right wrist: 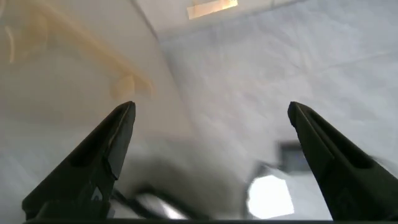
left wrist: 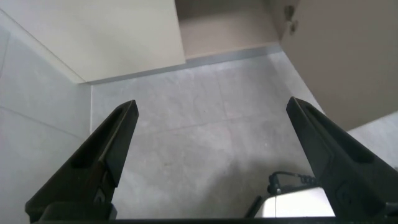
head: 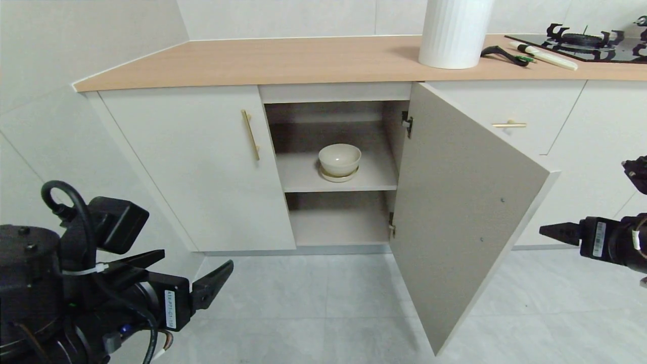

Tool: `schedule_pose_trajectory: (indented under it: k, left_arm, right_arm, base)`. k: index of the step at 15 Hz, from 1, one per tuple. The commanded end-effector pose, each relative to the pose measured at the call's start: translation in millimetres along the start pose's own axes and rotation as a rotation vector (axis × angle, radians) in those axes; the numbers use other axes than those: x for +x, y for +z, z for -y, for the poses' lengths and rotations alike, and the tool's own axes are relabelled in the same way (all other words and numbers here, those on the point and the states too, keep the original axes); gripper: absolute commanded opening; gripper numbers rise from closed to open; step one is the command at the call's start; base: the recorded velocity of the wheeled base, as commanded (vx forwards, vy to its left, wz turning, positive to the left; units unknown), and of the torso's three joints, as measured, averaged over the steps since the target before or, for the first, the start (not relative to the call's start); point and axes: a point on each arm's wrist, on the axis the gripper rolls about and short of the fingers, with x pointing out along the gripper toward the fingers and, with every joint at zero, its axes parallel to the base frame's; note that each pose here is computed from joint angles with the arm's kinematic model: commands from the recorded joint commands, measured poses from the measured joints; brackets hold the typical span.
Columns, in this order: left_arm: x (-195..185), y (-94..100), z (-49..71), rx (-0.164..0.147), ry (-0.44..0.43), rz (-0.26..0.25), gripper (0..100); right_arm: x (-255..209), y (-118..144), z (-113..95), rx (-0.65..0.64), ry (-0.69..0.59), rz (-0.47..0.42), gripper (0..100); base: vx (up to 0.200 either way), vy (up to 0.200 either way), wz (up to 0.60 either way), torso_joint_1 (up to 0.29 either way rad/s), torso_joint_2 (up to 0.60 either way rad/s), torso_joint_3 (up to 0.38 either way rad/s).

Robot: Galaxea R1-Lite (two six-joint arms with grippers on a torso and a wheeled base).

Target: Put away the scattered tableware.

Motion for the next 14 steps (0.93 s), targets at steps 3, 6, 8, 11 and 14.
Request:
schedule_pose_trajectory:
  k: [3,6,8,11,14]
  left_arm:
    - [0.5,1.3,0.4,-0.004,-0.001,0.007,100]
    - [1.7,9.1,0.3,-0.017,0.003,0.028,100]
    - [4.3,16.9,1.3,-0.027,0.005,0.046,100]
    - [8.9,20.9,3.4,-0.026,0.008,0.046,100]
    - [6.1,22.2,2.3,-0.013,0.009,0.057,100]
  right_arm:
    - [42.9,1.6,-9.5,0.131,-0.009,0.019,100]
    - [58.8,3.5,-13.7,0.157,0.008,0.040,100]
    - [69.4,2.3,-20.6,0.149,0.026,0.038,100]
    - [81.2,-2.6,-51.5,0.101,0.168,-0.026,100]
    - [91.3,-6.5,-89.4,0.051,0.279,-0.062,100]
  base:
    - [0.000,0.000,0.00,0.000,0.00,0.000]
    - [0.000,0.000,0.00,0.000,0.00,0.000]
    - [0.000,0.000,0.00,0.000,0.00,0.000]
    - [0.000,0.000,0.00,0.000,0.00,0.000]
    - [0.000,0.000,0.00,0.000,0.00,0.000]
